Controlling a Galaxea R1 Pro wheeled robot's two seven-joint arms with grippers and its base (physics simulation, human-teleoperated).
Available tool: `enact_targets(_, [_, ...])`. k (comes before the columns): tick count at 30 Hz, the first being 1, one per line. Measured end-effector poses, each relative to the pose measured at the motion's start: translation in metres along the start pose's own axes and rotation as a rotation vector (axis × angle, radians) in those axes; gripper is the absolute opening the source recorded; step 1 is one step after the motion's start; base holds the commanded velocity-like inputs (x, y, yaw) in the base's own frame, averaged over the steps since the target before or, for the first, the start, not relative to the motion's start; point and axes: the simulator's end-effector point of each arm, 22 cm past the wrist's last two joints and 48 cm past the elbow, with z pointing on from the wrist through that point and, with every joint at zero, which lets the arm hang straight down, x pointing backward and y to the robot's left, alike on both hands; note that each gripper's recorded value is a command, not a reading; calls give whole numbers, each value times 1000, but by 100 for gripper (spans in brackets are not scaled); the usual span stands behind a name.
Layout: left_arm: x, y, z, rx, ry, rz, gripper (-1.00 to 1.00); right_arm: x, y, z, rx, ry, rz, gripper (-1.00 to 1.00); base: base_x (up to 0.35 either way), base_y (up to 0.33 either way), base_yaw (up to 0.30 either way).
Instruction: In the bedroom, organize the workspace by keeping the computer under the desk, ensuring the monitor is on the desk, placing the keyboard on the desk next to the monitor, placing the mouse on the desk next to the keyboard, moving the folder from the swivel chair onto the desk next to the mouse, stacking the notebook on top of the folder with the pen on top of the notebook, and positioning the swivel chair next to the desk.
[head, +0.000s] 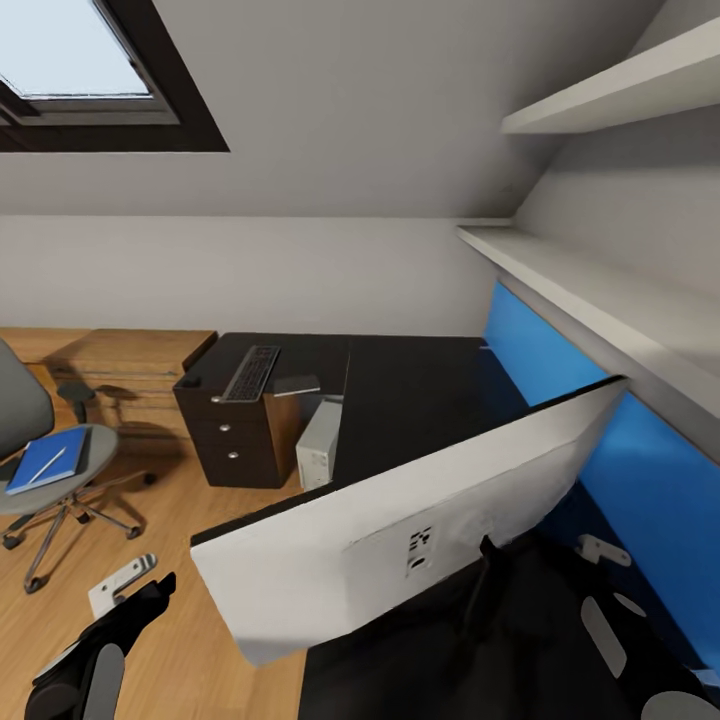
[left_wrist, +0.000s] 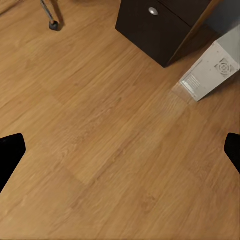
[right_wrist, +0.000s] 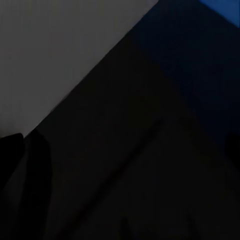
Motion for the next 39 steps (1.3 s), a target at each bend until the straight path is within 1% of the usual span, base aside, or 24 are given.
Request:
enact_targets(19, [-1,3,1,-8,-1,0,100,2,-1,0,4,5,-8,100,45,0,0])
enact_targets(26, [0,2,0,-4,-1,-2,100,2,-1,0,4,5,-8,100,98,0,0])
enact_targets(36, [0,2,0,-4,-1,-3,100,3,0,0,3,5,-7,100,6,0,0])
enact_targets(39, [0,1,1,-5,0,-3,100,3,0,1,2,6,-7,100,-137,0,0])
